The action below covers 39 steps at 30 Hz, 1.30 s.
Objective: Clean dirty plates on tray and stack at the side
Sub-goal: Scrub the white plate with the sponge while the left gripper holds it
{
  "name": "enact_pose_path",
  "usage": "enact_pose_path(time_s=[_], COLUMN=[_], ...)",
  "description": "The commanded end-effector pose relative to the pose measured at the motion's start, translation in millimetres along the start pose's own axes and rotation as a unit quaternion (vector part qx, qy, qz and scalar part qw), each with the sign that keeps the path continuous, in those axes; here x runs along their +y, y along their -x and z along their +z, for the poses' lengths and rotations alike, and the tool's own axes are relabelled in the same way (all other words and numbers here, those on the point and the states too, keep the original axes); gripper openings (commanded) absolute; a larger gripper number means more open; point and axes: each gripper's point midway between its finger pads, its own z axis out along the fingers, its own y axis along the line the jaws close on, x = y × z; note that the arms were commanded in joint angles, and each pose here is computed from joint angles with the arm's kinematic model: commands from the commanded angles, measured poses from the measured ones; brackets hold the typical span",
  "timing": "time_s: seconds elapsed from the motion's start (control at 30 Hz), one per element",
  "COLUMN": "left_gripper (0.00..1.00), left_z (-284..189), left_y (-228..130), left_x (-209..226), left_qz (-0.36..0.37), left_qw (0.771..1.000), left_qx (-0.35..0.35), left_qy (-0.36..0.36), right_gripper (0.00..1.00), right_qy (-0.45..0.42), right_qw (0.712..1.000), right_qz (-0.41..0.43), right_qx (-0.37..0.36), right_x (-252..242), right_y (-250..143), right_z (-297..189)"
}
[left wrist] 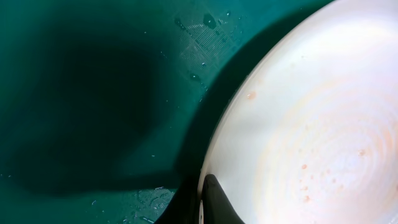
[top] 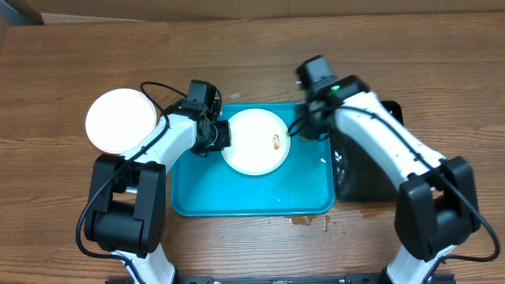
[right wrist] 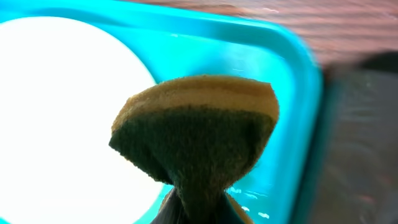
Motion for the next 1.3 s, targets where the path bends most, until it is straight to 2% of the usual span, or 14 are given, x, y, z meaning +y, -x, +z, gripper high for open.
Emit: enact_pose_path(time_s=[0.0, 0.2, 0.4, 0.5, 0.67, 0.7, 0.77, 0.8, 0.93, 1.27], left_gripper=[0.08, 0.09, 0.11, 0.11, 0.12, 0.12, 0.13, 0.13, 0.15, 0.15], left_z=[6, 6, 6, 6, 6, 6, 6, 6, 6, 6], left_y=[-6, -6, -6, -6, -7, -7, -7, -7, -7, -7], left_x=[5, 5, 5, 5, 5, 5, 5, 5, 4, 4], left_qz=[-0.004, -0.004, -0.004, -0.004, -0.004, -0.004, -0.004, -0.004, -0.004, -0.004], left_qw=[1.0, 1.0, 1.0, 1.0, 1.0, 1.0, 1.0, 1.0, 1.0, 1.0], left_qx=[0.013, 0.013, 0.013, 0.013, 0.014, 0.014, 0.014, 0.014, 0.015, 0.015], left_qy=[0.008, 0.008, 0.008, 0.008, 0.006, 0.006, 0.006, 0.006, 0.005, 0.005], right_gripper=[0.04, 0.04, 0.04, 0.07, 0.34, 0.35, 0.5, 0.52, 0.48, 0.48], right_qy=[-0.019, -0.069, -0.087, -0.091, -0.097, -0.096, -0.096, -0.097, -0.095, -0.086], right_qw=[0.999, 0.994, 0.992, 0.991, 0.991, 0.991, 0.991, 0.991, 0.991, 0.992], right_qz=[-0.014, -0.06, -0.081, -0.084, -0.085, -0.085, -0.085, -0.085, -0.084, -0.081], right_qx=[-0.041, -0.066, -0.051, -0.041, -0.027, -0.026, -0.026, -0.025, -0.029, -0.048], right_x=[20, 39, 50, 50, 48, 48, 48, 48, 49, 55], right_y=[8, 9, -1, -4, -10, -10, -10, -11, -8, 7], right_z=[-10, 7, 39, 51, 63, 63, 63, 63, 59, 31])
